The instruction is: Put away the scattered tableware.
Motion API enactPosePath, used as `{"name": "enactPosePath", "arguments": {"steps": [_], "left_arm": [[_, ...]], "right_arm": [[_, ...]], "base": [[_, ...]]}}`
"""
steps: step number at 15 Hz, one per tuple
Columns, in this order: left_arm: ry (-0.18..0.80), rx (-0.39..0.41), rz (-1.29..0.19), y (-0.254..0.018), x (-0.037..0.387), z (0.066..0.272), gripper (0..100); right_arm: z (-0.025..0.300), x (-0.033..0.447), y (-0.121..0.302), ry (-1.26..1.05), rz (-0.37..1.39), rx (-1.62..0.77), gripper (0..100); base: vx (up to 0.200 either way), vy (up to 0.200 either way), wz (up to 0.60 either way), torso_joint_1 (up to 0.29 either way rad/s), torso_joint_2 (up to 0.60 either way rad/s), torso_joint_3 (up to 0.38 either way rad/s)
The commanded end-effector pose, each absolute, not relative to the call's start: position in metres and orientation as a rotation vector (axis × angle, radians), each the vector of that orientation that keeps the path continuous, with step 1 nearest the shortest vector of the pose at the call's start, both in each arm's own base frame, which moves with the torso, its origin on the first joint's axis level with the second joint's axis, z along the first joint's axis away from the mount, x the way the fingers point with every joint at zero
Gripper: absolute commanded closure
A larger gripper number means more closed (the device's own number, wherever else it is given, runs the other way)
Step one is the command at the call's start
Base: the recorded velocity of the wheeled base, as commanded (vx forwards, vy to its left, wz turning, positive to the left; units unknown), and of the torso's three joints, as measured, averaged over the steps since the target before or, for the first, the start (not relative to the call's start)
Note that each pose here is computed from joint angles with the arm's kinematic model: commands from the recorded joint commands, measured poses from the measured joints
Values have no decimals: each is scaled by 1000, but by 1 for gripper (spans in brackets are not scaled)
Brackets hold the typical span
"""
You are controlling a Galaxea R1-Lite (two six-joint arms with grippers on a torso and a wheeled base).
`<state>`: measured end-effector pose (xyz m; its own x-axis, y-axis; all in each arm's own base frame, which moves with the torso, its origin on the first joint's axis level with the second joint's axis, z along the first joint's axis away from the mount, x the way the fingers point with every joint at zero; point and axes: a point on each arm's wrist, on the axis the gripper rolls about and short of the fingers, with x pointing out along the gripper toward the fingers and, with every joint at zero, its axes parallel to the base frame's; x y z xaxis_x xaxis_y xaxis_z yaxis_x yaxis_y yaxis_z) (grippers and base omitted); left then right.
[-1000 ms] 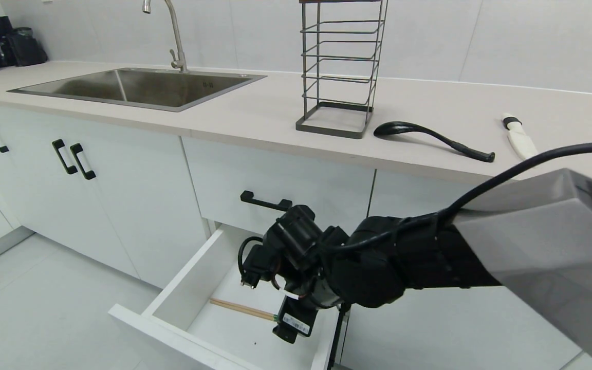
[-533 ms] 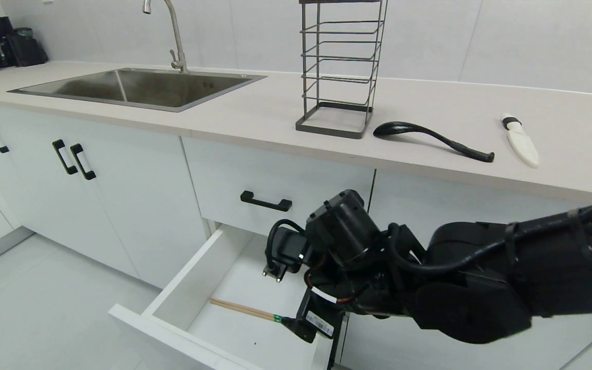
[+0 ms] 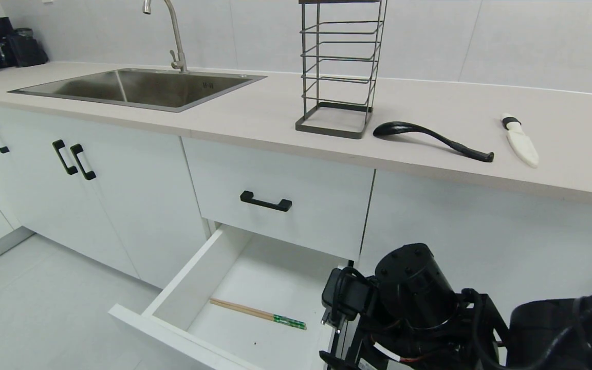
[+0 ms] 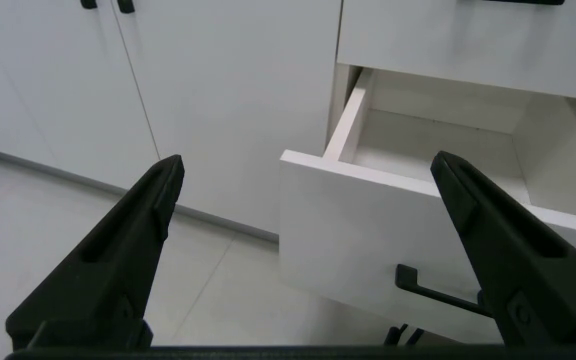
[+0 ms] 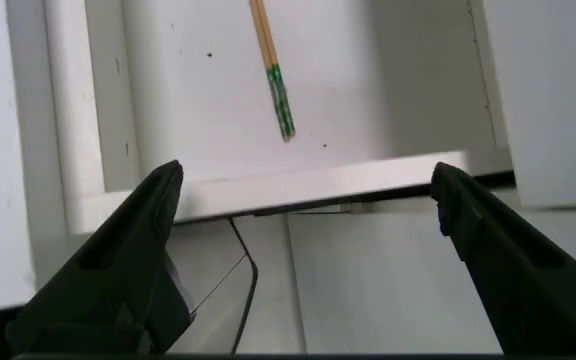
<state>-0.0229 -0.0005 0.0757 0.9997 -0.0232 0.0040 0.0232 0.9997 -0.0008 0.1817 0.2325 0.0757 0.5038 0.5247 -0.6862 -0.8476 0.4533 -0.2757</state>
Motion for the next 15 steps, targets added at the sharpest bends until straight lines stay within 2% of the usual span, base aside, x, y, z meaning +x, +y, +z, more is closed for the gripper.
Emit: {"name": "enactPosePath", "arguments": {"steps": [1, 3, 7, 15], "left_arm": [[-3, -1, -23, -1, -23, 76, 0], [-3, -1, -23, -1, -23, 76, 0], [-3, -1, -23, -1, -23, 76, 0], [-3, -1, -23, -1, -23, 76, 0]], "right_arm": [[76, 180, 229, 565, 902, -658, 0], [77, 180, 229, 558, 904, -660, 0], [77, 179, 229, 560, 907, -661, 0], [79, 181, 234, 531, 924, -678, 0]], "base": [[0, 0, 0, 0, 0, 0], [0, 0, 0, 110, -117, -24], [0, 0, 0, 240, -112, -124], [0, 0, 0, 220, -551, -201]]}}
